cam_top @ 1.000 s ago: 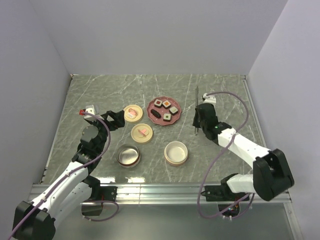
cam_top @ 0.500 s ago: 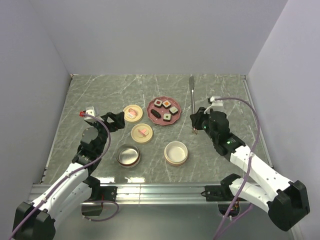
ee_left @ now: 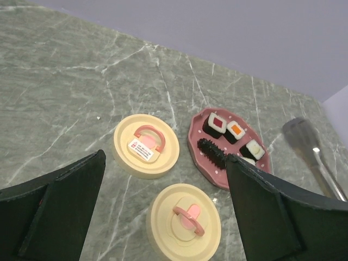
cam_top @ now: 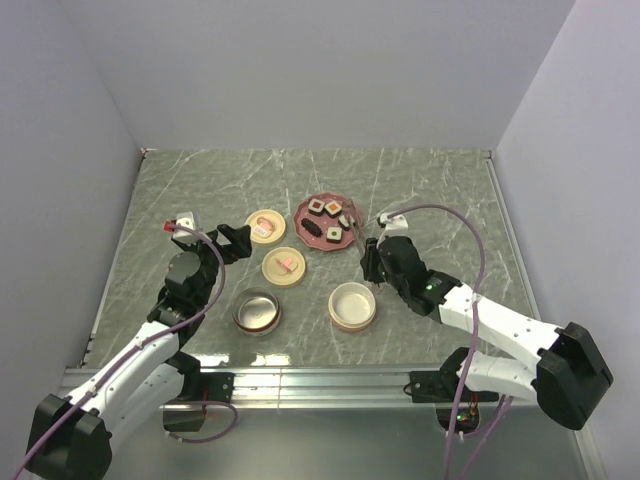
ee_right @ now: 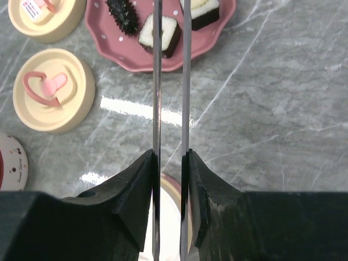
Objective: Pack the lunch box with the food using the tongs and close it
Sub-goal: Pick up the food using the clamp
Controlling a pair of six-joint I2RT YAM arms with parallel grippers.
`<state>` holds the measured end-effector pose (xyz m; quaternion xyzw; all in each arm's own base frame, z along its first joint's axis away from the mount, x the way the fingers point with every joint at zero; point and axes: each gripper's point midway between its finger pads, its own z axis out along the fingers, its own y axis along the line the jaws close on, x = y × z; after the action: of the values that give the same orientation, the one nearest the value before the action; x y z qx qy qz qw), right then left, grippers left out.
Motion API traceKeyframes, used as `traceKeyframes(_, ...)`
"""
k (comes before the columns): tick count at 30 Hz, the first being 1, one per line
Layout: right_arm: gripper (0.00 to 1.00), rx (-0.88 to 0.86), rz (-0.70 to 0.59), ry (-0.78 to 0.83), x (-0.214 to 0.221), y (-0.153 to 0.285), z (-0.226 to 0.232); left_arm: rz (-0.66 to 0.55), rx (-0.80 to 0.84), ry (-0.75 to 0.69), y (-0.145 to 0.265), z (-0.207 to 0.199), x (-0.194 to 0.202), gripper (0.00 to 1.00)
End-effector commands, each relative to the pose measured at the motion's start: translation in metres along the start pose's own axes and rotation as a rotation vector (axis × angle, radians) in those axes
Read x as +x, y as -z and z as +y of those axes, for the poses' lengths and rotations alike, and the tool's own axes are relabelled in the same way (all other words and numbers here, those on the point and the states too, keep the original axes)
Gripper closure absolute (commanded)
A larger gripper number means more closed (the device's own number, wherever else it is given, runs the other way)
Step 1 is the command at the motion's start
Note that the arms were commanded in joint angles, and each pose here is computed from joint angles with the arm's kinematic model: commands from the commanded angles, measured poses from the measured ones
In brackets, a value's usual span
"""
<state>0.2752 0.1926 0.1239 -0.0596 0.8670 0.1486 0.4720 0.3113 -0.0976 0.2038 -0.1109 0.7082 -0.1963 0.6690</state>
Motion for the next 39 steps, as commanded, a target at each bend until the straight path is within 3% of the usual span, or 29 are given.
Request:
traceKeyframes(1,0.61,0.018,-0.056,-0.021,-0.02,0.011,0.004,-0.049,0.039,0.002,-0.003,-0.01,-0.017,0.0)
traceKeyframes(15,0.55,0.006,-0.06,-0.02,-0.022,0.022,0.007,-0.05,0.046,0.006,-0.002,-0.012,-0.017,0.01)
traceKeyframes(26,0.5,0.08,-0.007,0.012,-0.011,0.005,-0.001,-0.055,0.047,0.006,-0.001,-0.011,-0.018,0.01)
traceKeyframes(39,0.5,-0.069,0.009,0.023,-0.004,0.018,0.032,-0.053,0.041,0.008,-0.001,-0.011,-0.017,0.0)
